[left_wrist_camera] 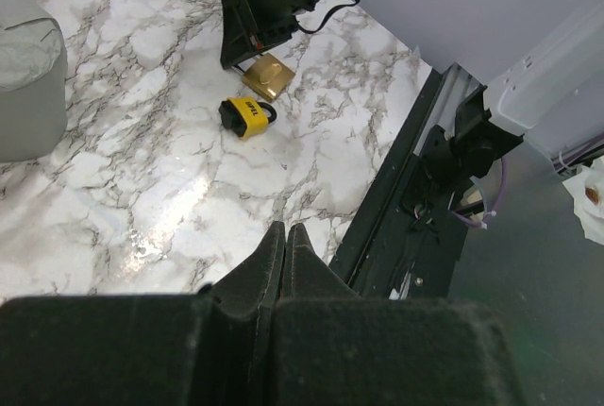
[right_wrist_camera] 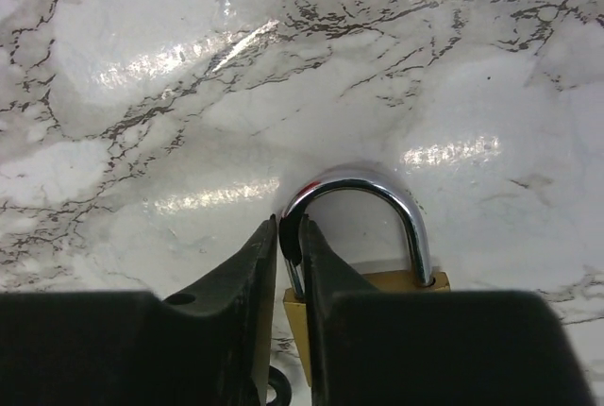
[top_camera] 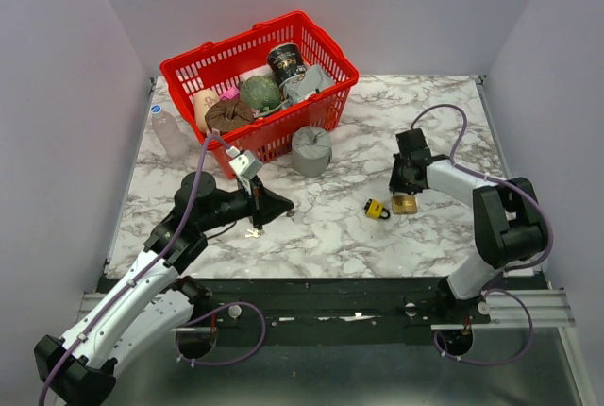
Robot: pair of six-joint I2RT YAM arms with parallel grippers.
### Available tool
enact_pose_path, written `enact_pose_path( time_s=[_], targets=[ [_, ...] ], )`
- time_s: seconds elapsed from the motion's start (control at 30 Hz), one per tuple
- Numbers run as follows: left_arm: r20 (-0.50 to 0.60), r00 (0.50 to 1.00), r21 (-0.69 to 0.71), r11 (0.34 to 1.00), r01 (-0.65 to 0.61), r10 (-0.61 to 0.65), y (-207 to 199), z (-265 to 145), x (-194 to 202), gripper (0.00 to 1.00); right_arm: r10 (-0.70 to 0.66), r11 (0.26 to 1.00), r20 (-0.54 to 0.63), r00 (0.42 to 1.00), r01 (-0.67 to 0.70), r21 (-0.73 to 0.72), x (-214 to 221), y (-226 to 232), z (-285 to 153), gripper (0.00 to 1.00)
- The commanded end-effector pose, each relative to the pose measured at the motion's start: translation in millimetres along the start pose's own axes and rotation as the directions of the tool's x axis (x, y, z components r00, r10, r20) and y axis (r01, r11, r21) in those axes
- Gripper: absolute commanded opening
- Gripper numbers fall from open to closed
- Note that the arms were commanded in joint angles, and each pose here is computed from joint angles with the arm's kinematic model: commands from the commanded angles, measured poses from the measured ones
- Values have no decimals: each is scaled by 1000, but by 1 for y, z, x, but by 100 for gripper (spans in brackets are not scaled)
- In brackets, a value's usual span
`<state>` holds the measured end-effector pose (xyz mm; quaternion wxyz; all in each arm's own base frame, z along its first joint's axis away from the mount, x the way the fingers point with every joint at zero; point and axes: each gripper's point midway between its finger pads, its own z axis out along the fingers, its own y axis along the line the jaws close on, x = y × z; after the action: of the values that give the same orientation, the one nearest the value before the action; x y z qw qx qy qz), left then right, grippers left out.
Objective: Unlock with the key
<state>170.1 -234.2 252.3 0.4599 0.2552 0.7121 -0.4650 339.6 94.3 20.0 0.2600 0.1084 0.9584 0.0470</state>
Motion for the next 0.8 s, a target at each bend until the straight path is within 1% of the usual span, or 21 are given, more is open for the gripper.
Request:
enact_pose_path(
  time_s=[0.0,0.1,0.23,0.3,0.37,0.4,0.53,0.7,0.77],
  targets=[
    [2,1000,16,1000,-15,15,-3,-1,-1,0,-42,998,1,999,41,36,-6,-1,6,12],
    [2,1000,13,1000,-15,15,-2,-2,-1,0,-76,997,25,997,76,27,-21,6,9,1],
    [4,1000,4,1000,-15,15,0,-2,-1,0,-100,995,96,990,102,-16,-55,28,3,1],
    [5,1000,2,1000,-15,15,0,-2,-2,0,-94,993,144,985,103,-58,-74,46,-4,1],
    [4,1000,-7,1000,-15,15,2,-2,-1,0,-79,990,154,985,96,-106,-80,61,-6,1],
    [4,1000,-7,1000,-14,14,2,-2,-2,0,-74,986,180,981,99,-134,-91,74,-10,1],
    [4,1000,-11,1000,-12,12,3,-2,-2,0,-53,977,174,983,87,-196,-94,104,-8,1],
    [5,1000,-13,1000,-14,14,4,-2,-2,0,-39,968,129,991,69,-240,-72,136,-1,1],
    [4,1000,-14,1000,-13,13,4,-1,-2,0,-35,961,95,995,59,-271,-55,150,0,1]
  ],
)
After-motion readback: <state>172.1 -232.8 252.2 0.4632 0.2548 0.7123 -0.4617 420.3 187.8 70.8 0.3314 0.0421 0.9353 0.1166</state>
